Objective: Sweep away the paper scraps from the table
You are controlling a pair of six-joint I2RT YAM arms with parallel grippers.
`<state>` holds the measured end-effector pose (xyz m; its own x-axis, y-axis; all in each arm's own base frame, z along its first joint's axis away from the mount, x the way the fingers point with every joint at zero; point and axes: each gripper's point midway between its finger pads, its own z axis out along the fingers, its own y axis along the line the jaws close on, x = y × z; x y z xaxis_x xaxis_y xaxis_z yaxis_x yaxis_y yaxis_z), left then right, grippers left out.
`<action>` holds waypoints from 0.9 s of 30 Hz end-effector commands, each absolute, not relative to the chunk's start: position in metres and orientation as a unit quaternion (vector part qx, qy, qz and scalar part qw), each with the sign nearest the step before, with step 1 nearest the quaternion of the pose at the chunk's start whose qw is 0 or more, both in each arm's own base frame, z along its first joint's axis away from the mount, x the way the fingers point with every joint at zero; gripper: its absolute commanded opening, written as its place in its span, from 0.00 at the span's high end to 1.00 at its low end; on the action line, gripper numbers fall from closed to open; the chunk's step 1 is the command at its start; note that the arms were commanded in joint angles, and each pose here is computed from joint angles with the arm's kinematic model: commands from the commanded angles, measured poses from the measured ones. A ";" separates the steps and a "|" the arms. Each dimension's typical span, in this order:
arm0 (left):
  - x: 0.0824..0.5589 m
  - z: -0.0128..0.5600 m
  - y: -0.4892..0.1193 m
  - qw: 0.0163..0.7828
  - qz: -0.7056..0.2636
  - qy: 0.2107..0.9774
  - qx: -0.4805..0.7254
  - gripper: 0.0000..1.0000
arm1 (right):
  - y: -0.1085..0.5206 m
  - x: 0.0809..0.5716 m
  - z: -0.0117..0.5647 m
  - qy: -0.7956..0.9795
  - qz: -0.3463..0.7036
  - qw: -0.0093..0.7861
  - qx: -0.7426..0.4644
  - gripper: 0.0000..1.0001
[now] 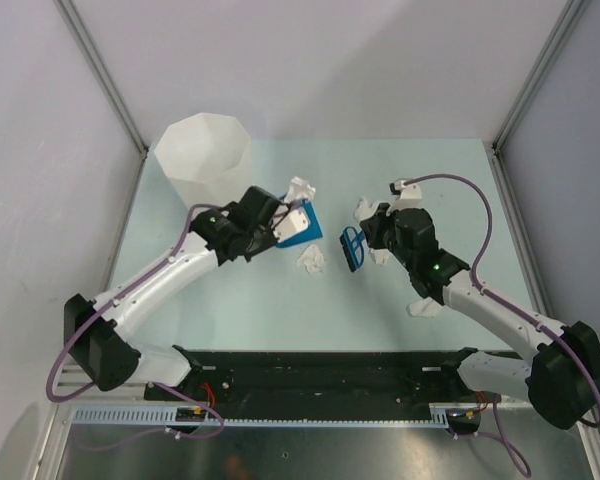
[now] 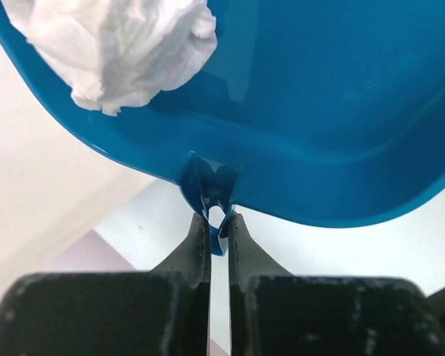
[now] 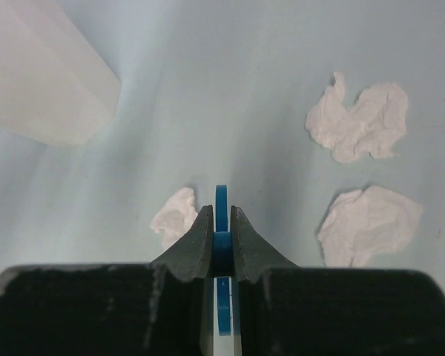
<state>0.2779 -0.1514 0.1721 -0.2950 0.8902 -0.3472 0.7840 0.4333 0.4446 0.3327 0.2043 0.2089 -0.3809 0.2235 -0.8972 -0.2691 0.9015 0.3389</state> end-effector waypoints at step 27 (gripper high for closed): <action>0.373 0.470 0.057 0.185 0.615 0.715 0.276 1.00 | 0.200 0.302 0.185 0.812 0.230 0.535 -0.039 1.00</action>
